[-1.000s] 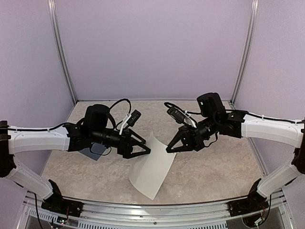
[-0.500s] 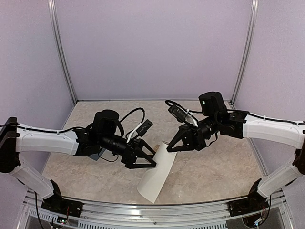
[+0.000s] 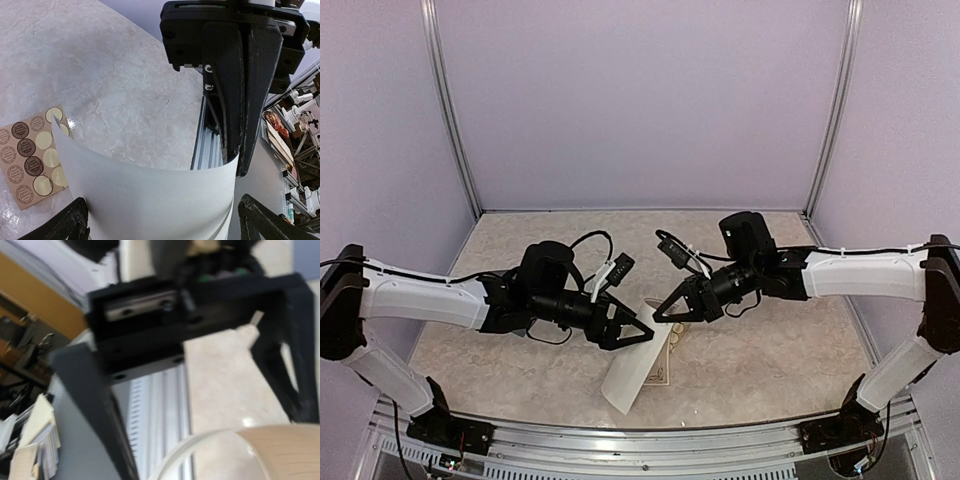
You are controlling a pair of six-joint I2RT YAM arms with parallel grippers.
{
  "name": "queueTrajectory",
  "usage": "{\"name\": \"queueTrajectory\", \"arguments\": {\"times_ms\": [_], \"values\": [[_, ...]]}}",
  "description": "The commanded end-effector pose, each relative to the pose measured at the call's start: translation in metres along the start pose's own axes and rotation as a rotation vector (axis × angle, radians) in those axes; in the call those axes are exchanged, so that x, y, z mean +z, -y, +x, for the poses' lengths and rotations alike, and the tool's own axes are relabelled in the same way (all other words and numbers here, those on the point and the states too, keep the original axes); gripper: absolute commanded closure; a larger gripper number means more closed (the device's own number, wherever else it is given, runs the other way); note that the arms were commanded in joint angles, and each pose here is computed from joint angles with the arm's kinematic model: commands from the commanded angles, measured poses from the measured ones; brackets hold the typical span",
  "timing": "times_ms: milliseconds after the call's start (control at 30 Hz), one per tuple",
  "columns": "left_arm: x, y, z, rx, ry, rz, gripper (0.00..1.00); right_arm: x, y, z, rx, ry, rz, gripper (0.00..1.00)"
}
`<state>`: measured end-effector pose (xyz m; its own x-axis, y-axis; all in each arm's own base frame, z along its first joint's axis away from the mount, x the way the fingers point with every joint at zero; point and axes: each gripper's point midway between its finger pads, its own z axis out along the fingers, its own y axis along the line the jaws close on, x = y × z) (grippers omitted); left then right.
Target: Place the letter into the envelope and seal it
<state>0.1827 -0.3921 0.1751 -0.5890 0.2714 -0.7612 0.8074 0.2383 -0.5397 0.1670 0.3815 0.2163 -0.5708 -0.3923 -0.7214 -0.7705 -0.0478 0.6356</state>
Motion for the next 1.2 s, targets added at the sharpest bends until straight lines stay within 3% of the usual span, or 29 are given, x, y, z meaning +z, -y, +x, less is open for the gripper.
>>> {"name": "queueTrajectory", "arguments": {"times_ms": [0, 167, 567, 967, 1167], "values": [[0.005, -0.032, 0.019, -0.056, -0.022, -0.115, 0.01, 0.003, 0.034, 0.012, 0.061, 0.008, 0.115, 1.00], [0.007, -0.060, 0.034, -0.123, -0.050, -0.215, 0.01, -0.001, 0.072, 0.037, 0.147, -0.021, 0.213, 1.00], [0.011, -0.086, 0.061, -0.243, -0.060, -0.234, 0.01, -0.011, 0.132, 0.058, 0.249, -0.037, 0.272, 1.00], [0.027, -0.093, 0.063, -0.305, -0.060, -0.149, 0.01, -0.010, 0.146, 0.059, 0.256, -0.043, 0.260, 1.00], [0.033, -0.087, 0.061, -0.300, -0.053, -0.091, 0.10, -0.010, 0.147, 0.057, 0.252, -0.037, 0.253, 1.00]]}}
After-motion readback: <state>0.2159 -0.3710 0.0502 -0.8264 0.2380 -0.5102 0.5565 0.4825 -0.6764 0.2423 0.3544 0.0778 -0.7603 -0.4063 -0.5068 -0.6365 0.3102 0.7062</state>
